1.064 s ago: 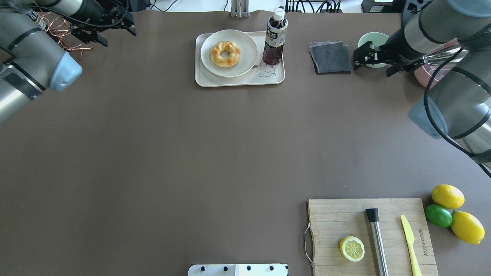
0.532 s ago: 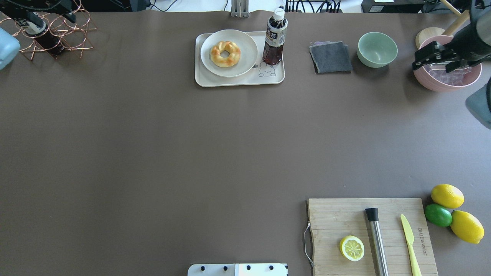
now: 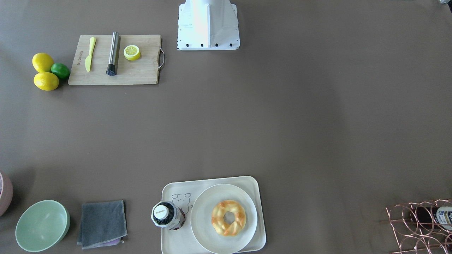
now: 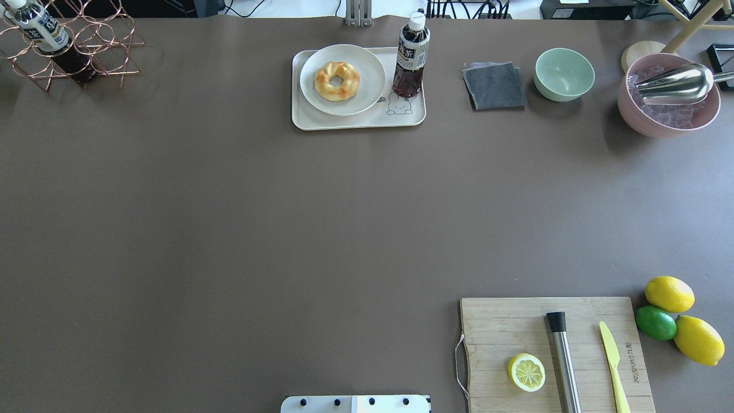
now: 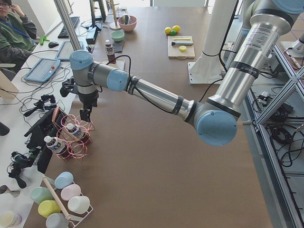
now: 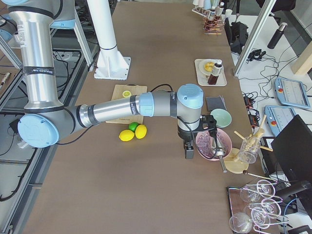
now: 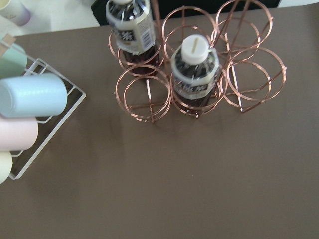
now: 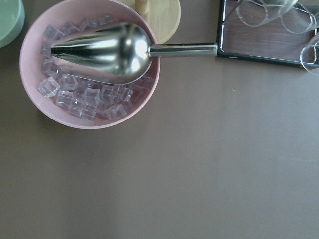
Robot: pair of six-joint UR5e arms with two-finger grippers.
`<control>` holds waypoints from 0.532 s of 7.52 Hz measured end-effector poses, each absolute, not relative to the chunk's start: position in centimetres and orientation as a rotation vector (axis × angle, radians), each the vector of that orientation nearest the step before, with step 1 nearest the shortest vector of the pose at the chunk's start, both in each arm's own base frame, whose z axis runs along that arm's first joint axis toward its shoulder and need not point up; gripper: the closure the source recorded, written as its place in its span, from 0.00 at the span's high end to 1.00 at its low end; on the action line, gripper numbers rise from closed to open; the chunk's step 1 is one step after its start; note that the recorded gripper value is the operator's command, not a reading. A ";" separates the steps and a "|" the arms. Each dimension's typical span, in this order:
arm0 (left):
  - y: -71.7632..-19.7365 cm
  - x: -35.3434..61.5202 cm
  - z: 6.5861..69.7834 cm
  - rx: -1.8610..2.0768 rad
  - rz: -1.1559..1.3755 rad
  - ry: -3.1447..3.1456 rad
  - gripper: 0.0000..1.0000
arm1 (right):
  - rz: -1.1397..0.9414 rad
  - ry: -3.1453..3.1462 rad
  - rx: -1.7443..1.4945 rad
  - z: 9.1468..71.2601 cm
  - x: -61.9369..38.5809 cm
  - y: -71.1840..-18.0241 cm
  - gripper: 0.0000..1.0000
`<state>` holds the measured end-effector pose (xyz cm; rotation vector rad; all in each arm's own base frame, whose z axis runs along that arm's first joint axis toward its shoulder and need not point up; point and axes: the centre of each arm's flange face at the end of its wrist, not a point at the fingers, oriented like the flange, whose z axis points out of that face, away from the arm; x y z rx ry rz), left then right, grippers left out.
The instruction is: Place donut on tray
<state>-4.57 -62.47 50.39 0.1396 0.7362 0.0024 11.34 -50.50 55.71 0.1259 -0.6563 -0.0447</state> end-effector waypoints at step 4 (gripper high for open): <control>-56.4 -6.2 60.8 0.053 -0.059 0.744 0.98 | -0.089 -0.616 0.120 59.2 14.3 -47.0 1.00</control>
